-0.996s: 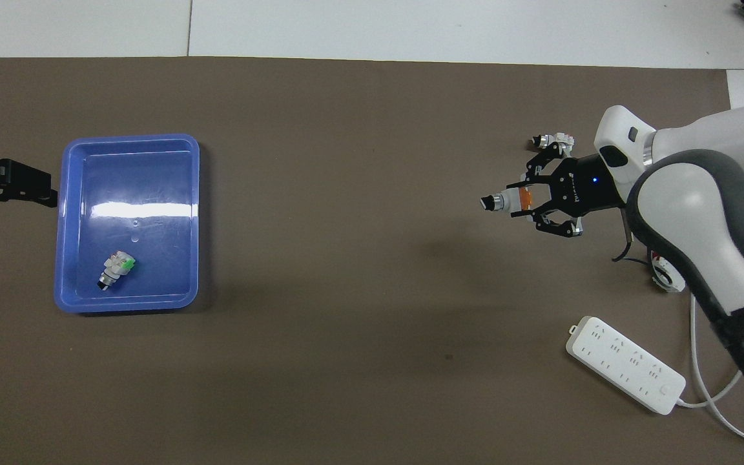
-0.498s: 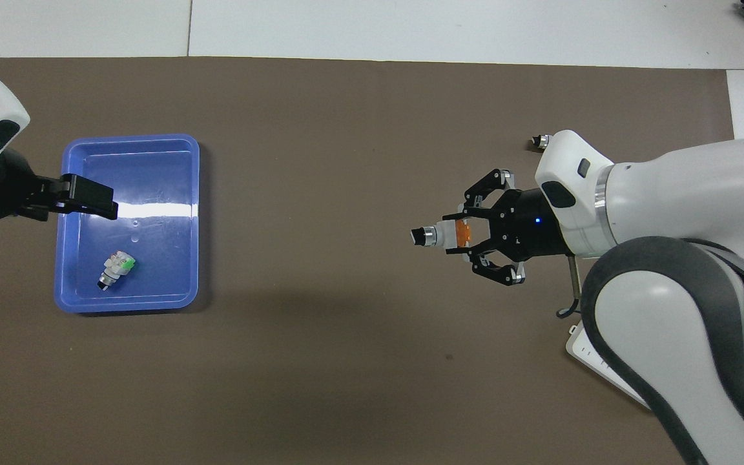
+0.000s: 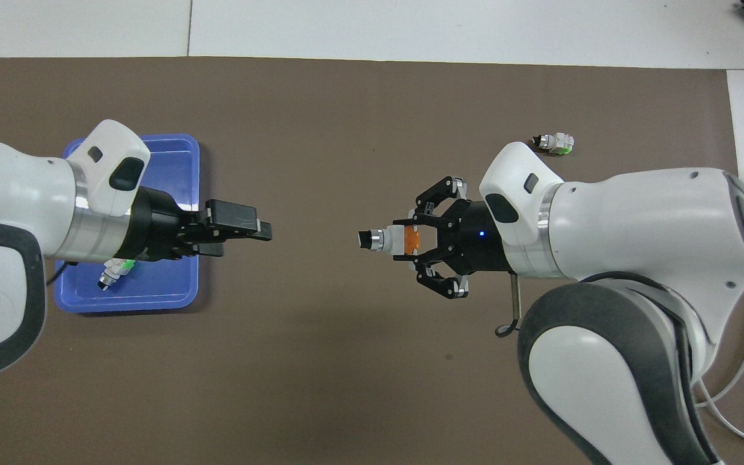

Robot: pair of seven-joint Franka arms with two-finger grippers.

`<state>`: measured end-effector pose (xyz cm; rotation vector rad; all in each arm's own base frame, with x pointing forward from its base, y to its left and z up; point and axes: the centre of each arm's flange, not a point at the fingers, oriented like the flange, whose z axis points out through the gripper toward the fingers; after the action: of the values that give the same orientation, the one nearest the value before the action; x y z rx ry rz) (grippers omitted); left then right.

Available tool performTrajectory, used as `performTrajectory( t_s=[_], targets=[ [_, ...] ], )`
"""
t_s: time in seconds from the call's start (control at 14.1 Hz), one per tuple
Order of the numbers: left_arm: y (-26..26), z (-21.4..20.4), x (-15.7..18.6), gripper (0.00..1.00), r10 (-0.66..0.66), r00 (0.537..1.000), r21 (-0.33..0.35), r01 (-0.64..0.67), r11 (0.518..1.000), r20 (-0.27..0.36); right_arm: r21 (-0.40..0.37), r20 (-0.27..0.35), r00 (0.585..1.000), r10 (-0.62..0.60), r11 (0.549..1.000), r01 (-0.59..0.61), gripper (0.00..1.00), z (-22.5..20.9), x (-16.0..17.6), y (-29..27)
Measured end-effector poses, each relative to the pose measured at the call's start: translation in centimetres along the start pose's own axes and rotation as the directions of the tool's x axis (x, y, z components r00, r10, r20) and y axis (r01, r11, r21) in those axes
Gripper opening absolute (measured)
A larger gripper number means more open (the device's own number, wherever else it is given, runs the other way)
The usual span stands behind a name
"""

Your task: Turn and place switch with both arms

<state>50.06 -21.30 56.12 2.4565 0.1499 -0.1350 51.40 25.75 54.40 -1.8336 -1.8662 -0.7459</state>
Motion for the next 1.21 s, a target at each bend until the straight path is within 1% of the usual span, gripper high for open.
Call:
performTrajectory(
  t_s=[0.07, 0.14, 0.21, 0.28, 0.36, 0.43, 0.5, 0.57, 0.64, 0.71, 0.78, 0.85, 0.92, 1.21],
  targets=[
    [0.8, 0.5, -0.4, 0.91, -0.027, 0.999, -0.073, 0.028, 0.997, 0.022, -0.001, -0.001, 1.0, 0.002, 1.0, -0.002, 0.41, 0.1, 0.2, -0.1],
    [1.2, 0.5, -0.6, 0.82, -0.047, 0.998, -0.13, 0.052, 0.99, 0.038, -0.003, -0.002, 1.0, 0.003, 1.0, -0.003, 0.41, 0.0, 0.2, 0.0],
    [1.5, 0.4, -0.6, 0.7, -0.065, 0.997, -0.179, 0.073, 0.981, 0.049, -0.005, -0.002, 1.0, 0.004, 1.0, -0.004, 0.41, 0.0, 0.1, 0.0],
    [1.6, 0.2, -0.5, 0.7, -0.087, 0.995, -0.224, 0.097, 0.97, 0.054, -0.006, -0.002, 1.0, 0.005, 1.0, -0.005, 0.41, -0.1, 0.1, 0.0],
    [1.7, 0.3, -0.3, 0.65, -0.113, 0.992, -0.272, 0.123, 0.954, 0.053, -0.006, -0.002, 1.0, 0.005, 1.0, -0.005, 0.41, -0.1, 0.1, 0.0],
    [2.0, 0.7, -0.3, 0.5, -0.134, 0.99, -0.31, 0.142, 0.94, 0.048, -0.006, -0.002, 1.0, 0.005, 1.0, -0.005, 0.41, -0.1, 0.1, 0.0],
    [2.4, 1.5, -0.4, 0.42, -0.146, 0.988, -0.33, 0.151, 0.932, 0.04, -0.006, -0.002, 1.0, 0.005, 1.0, -0.005, 0.41, -0.1, 0.1, 0.0],
    [2.8, 2.5, -0.7, 0.42, -0.156, 0.987, -0.34, 0.159, 0.927, 0.038, -0.006, -0.002, 1.0, 0.006, 1.0, -0.006, 0.41, -0.1, 0.1, 0.0],
    [3.0, 3.3, -0.8, 0.37, -0.165, 0.985, -0.351, 0.17, 0.921, 0.045, -0.006, -0.002, 1.0, 0.006, 1.0, -0.006, 0.41, -0.1, 0.1, 0.0],
    [3.0, 3.8, -0.8, 0.37, -0.176, 0.983, -0.36, 0.183, 0.915, 0.052, -0.006, -0.002, 1.0, 0.006, 1.0, -0.006, 0.41, -0.1, 0.1, 0.0],
    [2.9, 4.1, -0.7, 0.33, -0.185, 0.981, -0.365, 0.193, 0.911, 0.057, -0.006, -0.002, 1.0, 0.006, 1.0, -0.006, 0.41, -0.1, 0.1, 0.0],
    [2.8, 4.3, -0.7, 0.31, -0.188, 0.98, -0.366, 0.198, 0.909, 0.061, -0.006, -0.002, 1.0, 0.006, 1.0, -0.006, 0.41, -0.1, 0.1, 0.0],
    [3.0, 4.6, -0.7, 0.27, -0.188, 0.98, -0.365, 0.197, 0.91, 0.061, -0.006, -0.002, 1.0, 0.006, 1.0, -0.006, 0.41, -0.1, 0.1, 0.0],
    [3.5, 5.4, -0.8, 0.25, -0.191, 0.98, -0.367, 0.195, 0.91, 0.047, -0.007, -0.002, 1.0, 0.008, 1.0, -0.008, 0.41, -0.1, -0.1, 0.1]
  ],
)
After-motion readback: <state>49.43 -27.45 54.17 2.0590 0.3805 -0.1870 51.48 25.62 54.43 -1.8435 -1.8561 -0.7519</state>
